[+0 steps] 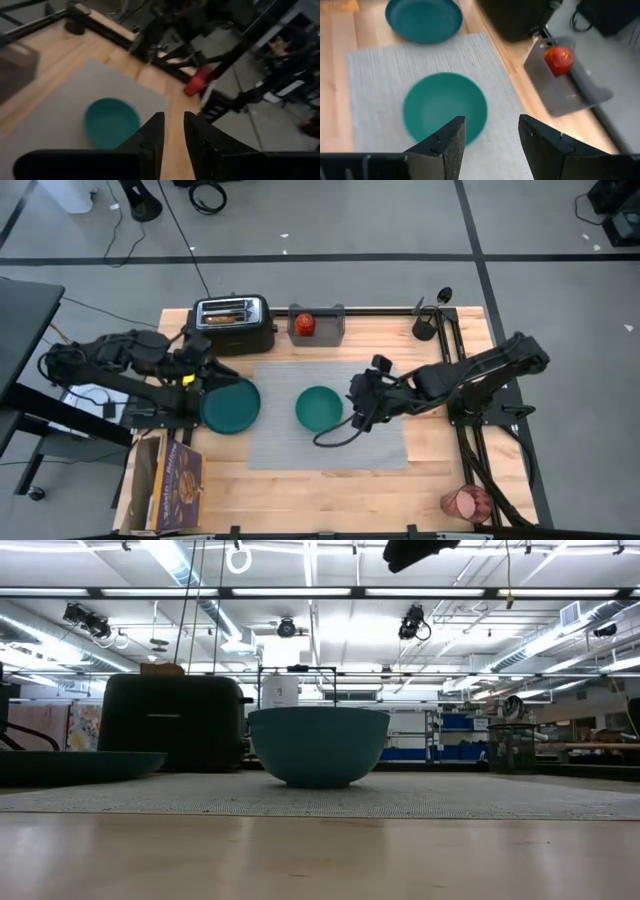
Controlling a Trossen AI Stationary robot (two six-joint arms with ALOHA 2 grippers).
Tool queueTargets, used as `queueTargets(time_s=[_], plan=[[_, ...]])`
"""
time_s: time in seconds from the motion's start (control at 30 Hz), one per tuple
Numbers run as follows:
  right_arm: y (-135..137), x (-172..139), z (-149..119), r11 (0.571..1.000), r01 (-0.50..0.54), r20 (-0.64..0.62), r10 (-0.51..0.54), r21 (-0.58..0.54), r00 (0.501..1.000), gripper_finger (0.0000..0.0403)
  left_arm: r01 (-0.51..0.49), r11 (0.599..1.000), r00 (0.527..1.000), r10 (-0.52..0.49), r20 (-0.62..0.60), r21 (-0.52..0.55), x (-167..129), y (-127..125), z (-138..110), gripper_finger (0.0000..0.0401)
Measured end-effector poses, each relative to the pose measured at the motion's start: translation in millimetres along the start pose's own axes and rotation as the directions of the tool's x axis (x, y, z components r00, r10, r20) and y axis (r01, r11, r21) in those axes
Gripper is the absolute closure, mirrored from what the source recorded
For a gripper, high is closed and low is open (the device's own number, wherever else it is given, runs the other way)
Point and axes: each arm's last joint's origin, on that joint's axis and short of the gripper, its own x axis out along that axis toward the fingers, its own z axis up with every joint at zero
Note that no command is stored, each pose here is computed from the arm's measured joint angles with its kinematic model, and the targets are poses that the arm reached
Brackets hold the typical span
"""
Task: Arrange a breakfast setting
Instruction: Pour the cereal on the green bowl
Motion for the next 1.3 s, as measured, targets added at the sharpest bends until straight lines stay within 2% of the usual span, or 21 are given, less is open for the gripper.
queueTargets(time_s=[0.13,0.23,0.33,0.43,0.5,0.57,0.73,0.8,0.9,1.07,1.17,1.3], plan=[[-8.3,-3.9,-0.4,0.996,-0.029,-0.035,0.032,0.084,0.999,0.0213,0.100,0.995,0.995,-0.100,-0.002,-0.019,4.9,-35.3,27.2,0.0349],[-13.7,-0.6,-2.3,0.997,-0.042,-0.090,0.048,0.067,0.995,0.0207,0.162,0.987,0.986,-0.163,-0.036,-0.010,10.2,-61.1,39.5,0.0367],[-18.7,1.6,-2.9,0.995,-0.100,-0.143,0.102,0.018,0.984,0.0191,0.152,0.986,0.980,-0.159,-0.120,-0.063,18.7,-79.0,42.7,0.0385],[-21.7,0.4,-3.7,0.980,-0.187,-0.185,0.171,-0.072,0.968,0.0170,0.106,0.978,0.965,-0.145,-0.217,-0.178,24.2,-93.9,42.2,0.0394],[-24.9,-4.1,-4.1,0.963,-0.229,-0.196,0.199,-0.143,0.960,0.0155,0.106,0.949,0.958,-0.178,-0.225,-0.298,23.2,-105.8,46.7,0.0396],[-29.4,-9.1,-6.4,0.942,-0.253,-0.219,0.204,-0.222,0.954,0.0138,0.119,0.901,0.949,-0.227,-0.220,-0.417,20.8,-119.1,51.3,0.0397],[-41.1,-22.9,-8.9,0.892,-0.275,-0.210,0.210,-0.359,0.955,0.0107,0.107,0.751,0.921,-0.321,-0.218,-0.652,13.6,-148.4,62.5,0.0398],[-44.3,-25.6,-10.6,0.880,-0.282,-0.198,0.220,-0.382,0.955,0.0100,0.046,0.691,0.915,-0.319,-0.247,-0.721,10.4,-155.6,60.9,0.0398],[-48.7,-28.0,-13.6,0.874,-0.291,-0.187,0.235,-0.390,0.954,0.0097,-0.116,0.612,0.894,-0.279,-0.350,-0.783,6.5,-162.0,47.9,0.0398],[-51.8,-25.7,-26.9,0.871,-0.304,-0.197,0.244,-0.387,0.949,0.0096,-0.444,0.518,0.811,-0.114,-0.573,-0.731,-0.9,-159.3,16.0,0.0385],[-52.4,-21.4,-36.5,0.875,-0.304,-0.198,0.244,-0.377,0.949,0.0096,-0.564,0.487,0.750,-0.035,-0.661,-0.666,-4.8,-159.8,0.0,0.0371],[-52.2,-15.6,-47.3,0.884,-0.309,-0.203,0.250,-0.351,0.947,0.0096,-0.628,0.477,0.707,0.018,-0.707,-0.615,-9.4,-160.1,-10.0,0.0345]])
